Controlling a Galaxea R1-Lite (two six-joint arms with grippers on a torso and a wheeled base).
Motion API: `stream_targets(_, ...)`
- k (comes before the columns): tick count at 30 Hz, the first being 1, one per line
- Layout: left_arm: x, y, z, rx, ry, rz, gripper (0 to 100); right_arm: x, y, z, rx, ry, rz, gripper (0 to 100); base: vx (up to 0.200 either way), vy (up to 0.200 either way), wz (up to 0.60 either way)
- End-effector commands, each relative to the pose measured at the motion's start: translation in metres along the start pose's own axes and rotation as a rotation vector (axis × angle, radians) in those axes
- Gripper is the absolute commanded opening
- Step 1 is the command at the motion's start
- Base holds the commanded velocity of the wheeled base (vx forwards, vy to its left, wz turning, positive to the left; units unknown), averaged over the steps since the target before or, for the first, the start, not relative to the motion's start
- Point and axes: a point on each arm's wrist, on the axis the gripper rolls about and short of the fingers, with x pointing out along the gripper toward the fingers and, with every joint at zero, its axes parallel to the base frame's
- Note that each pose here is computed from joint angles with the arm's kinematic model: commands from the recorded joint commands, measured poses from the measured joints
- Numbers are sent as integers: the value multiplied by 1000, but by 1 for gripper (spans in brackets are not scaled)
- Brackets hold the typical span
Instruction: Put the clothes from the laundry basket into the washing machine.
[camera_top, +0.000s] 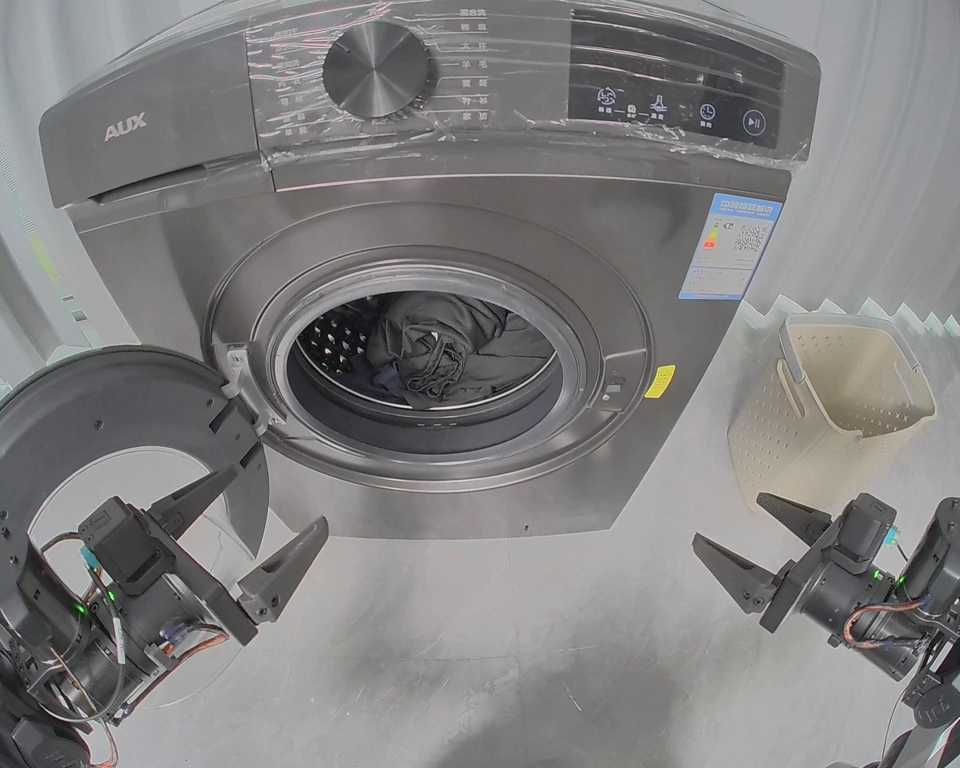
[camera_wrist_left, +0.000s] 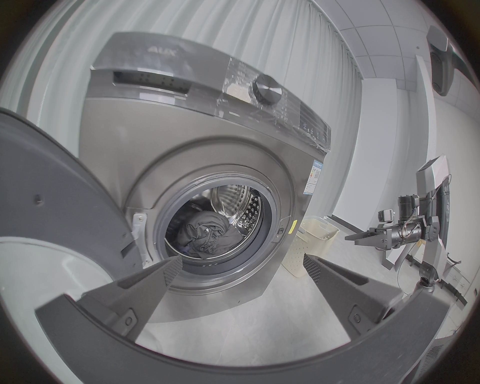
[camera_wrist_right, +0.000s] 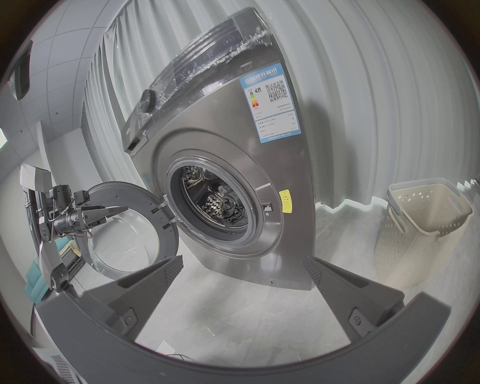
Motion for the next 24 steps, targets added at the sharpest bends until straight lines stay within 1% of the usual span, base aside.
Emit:
stream_targets(1, -16, 5, 9, 16, -35, 35, 100, -18, -8, 10, -17, -41, -50, 100, -200, 0, 0)
stream_targets(2, -20, 8, 11, 28, -34, 52, 100, -23, -10, 12, -33, -46, -67, 100, -200, 0, 0)
stream_targets(4, -31, 13, 15, 36, -34, 81, 100, -33, -16, 16, -56, -48, -101, 100, -200, 0, 0)
stream_targets(5, -37, 15, 16, 40, -28, 91, 100, -40, -17, 17, -60, -42, -117, 100, -200, 0, 0)
stream_targets(7, -43, 17, 16, 37, -13, 94, 100, -47, -18, 16, -61, -22, -132, 100, -200, 0, 0)
stream_targets(8, -55, 18, 16, 39, 13, 109, 100, -60, -17, 14, -62, 11, -143, 100, 0, 0, 0)
stream_targets(10, -61, 18, 16, 41, 20, 115, 100, -66, -18, 14, -63, 19, -155, 100, 0, 0, 0)
stream_targets(11, -73, 16, 16, 34, 29, 117, 100, -77, -22, 13, -63, 25, -220, 100, 0, 0, 0)
stream_targets(12, -79, 15, 15, 31, 39, 117, 100, -82, -24, 13, -61, 23, -255, 100, 0, 0, 0)
stream_targets(13, -85, 15, 14, 32, 49, 118, 100, -86, -26, 13, -60, 20, -284, 100, 0, 0, 0)
stream_targets(15, -100, 12, 10, 29, 65, 117, 100, -101, -28, 15, -58, -14, -338, 100, 0, 0, 0)
stream_targets(16, -102, 12, 10, 29, 65, 117, 100, -103, -28, 15, -58, -20, -343, 100, 0, 0, 0)
stream_targets(17, -113, 11, 7, 22, 65, 122, 100, -114, -28, 13, -57, -31, -381, 100, 0, 0, 0)
stream_targets(19, -119, 11, 5, 20, 66, 131, 100, -122, -27, 10, -55, -24, -401, 100, -200, 0, 0)
stream_targets(20, -128, 11, 2, 20, 68, 163, 100, -139, -25, 2, -55, -24, -444, 100, -200, 0, 0)
stream_targets(22, -135, 11, 0, 20, 61, 203, 100, -152, -22, -5, -57, -28, -473, 100, 0, 0, 0)
stream_targets(23, -143, 10, -3, 22, 49, 239, 100, -163, -20, -13, -65, -33, -496, 100, 0, 0, 0)
stream_targets(24, -148, 9, -5, 26, 39, 249, 100, -168, -18, -17, -75, -39, -506, 100, 0, 0, 0)
